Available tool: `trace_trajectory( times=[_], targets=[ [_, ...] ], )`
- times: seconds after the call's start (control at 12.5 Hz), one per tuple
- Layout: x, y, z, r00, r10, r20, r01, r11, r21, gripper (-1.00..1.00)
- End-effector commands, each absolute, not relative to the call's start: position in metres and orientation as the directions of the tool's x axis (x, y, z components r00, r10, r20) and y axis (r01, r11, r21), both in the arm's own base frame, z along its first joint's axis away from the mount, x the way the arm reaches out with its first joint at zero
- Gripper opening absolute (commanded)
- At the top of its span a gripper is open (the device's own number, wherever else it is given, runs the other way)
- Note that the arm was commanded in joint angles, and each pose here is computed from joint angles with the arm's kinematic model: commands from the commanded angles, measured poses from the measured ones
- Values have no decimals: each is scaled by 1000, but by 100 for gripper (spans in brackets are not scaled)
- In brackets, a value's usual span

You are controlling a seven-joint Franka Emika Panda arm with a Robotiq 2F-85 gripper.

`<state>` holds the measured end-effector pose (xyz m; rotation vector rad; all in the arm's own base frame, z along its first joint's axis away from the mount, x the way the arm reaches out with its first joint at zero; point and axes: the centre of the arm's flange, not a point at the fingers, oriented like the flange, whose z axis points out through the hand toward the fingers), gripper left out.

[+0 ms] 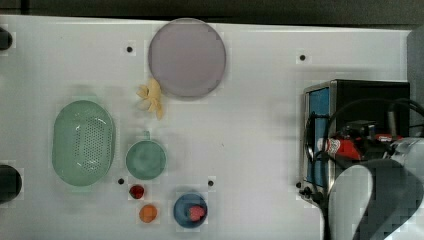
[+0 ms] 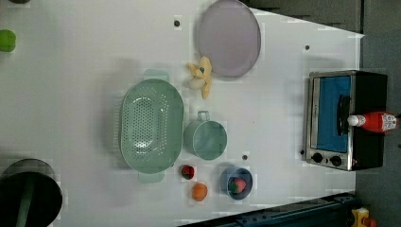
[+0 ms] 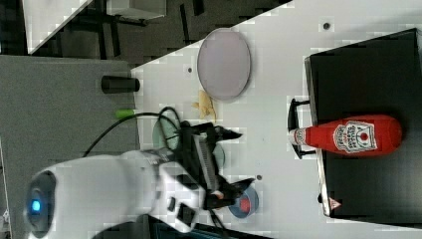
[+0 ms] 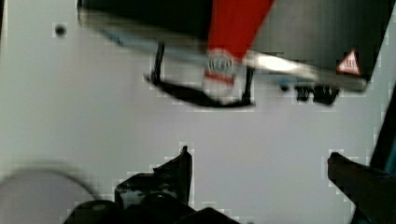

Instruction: Pick Ketchup from oven and place it on table.

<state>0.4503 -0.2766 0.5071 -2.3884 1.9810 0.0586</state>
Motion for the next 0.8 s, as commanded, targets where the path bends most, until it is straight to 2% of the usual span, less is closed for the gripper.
trace_trajectory(
  times=[0.08,0.32,0.48,0.56,0.72,0.8],
  targets=[
    [452,-312,501,151,-988,16,-987,-151,-48,100],
    [455,-359,465,70,-993,94,-996,-75,-46,100],
    [456,-380,443,31,-992,121,-999,-35,-35,100],
    [457,-385,432,9,-994,113,-999,-13,-34,100],
    [457,-394,407,-56,-996,66,-998,53,-42,100],
    [458,-399,399,-79,-995,67,-995,75,-58,100]
  ],
)
